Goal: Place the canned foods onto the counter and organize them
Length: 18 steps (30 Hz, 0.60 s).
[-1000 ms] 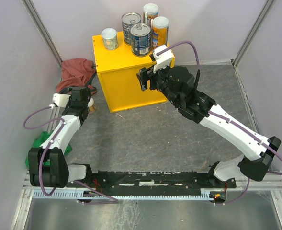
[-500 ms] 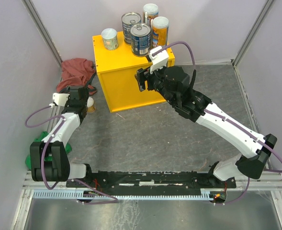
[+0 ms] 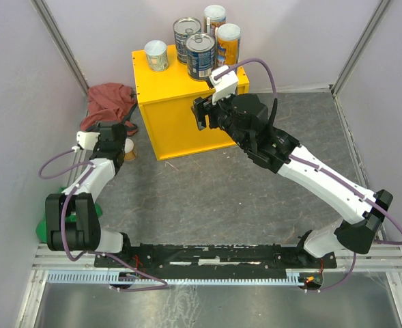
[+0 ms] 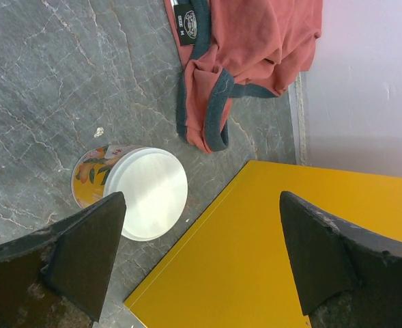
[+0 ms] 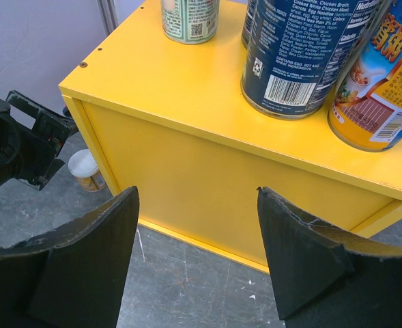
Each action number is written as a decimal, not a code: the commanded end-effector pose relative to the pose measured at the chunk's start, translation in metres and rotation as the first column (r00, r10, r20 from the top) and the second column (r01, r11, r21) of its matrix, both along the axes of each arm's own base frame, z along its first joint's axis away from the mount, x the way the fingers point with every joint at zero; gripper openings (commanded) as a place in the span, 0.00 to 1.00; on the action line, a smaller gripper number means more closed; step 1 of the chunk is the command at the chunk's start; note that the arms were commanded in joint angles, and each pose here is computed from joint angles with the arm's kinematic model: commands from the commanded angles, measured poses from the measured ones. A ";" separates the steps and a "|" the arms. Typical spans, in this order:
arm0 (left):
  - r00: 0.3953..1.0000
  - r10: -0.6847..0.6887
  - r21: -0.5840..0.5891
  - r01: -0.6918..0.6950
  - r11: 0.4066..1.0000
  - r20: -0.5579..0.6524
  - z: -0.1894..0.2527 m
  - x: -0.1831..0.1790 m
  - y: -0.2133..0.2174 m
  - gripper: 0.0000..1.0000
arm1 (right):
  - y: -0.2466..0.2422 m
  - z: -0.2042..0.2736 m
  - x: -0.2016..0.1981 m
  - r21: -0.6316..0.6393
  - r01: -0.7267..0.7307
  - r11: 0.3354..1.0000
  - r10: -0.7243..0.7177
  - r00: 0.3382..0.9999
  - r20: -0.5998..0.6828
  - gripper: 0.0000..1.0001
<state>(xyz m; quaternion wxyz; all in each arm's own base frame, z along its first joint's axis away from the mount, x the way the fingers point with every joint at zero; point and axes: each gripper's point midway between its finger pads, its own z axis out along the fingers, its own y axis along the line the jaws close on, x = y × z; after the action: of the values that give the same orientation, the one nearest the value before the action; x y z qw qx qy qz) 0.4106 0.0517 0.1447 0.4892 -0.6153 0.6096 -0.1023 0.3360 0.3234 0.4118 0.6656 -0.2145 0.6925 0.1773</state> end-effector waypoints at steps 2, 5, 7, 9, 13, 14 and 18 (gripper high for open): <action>0.998 -0.011 0.017 0.010 1.000 0.056 0.015 0.014 0.004 0.99 | 0.001 0.030 -0.001 0.045 -0.006 0.999 0.004 0.998 0.060 0.78; 0.998 -0.018 0.019 0.017 1.000 0.053 0.014 0.016 0.004 0.99 | 0.001 0.030 0.000 0.042 -0.004 0.999 0.001 0.998 0.061 0.78; 0.999 -0.023 0.018 0.022 1.000 0.047 0.012 0.016 0.003 0.99 | 0.001 0.029 0.000 0.040 -0.002 0.999 0.000 0.998 0.061 0.78; 0.999 -0.026 0.014 0.026 1.000 0.043 0.010 0.017 0.003 0.99 | 0.000 0.029 0.000 0.038 0.000 0.999 -0.002 0.998 0.062 0.78; 0.999 -0.038 -0.005 0.038 0.999 0.023 0.004 0.021 0.000 0.99 | 0.000 0.027 0.001 0.036 0.001 0.999 -0.004 0.998 0.062 0.78; 0.999 -0.036 -0.010 0.036 0.999 0.015 0.002 0.021 0.000 0.99 | 0.000 0.027 0.002 0.036 0.003 0.999 -0.005 0.998 0.062 0.78; 0.999 -0.031 -0.028 0.030 0.999 -0.029 -0.004 0.023 0.000 0.99 | 0.000 0.026 0.003 0.030 0.005 1.000 -0.007 0.998 0.063 0.78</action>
<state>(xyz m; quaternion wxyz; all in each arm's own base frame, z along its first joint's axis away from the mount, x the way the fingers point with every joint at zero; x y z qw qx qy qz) 0.4231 0.0494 0.1270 0.4685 -0.6161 0.6241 -0.1073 0.3383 0.3251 0.4087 0.6647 -0.2204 0.6931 0.1708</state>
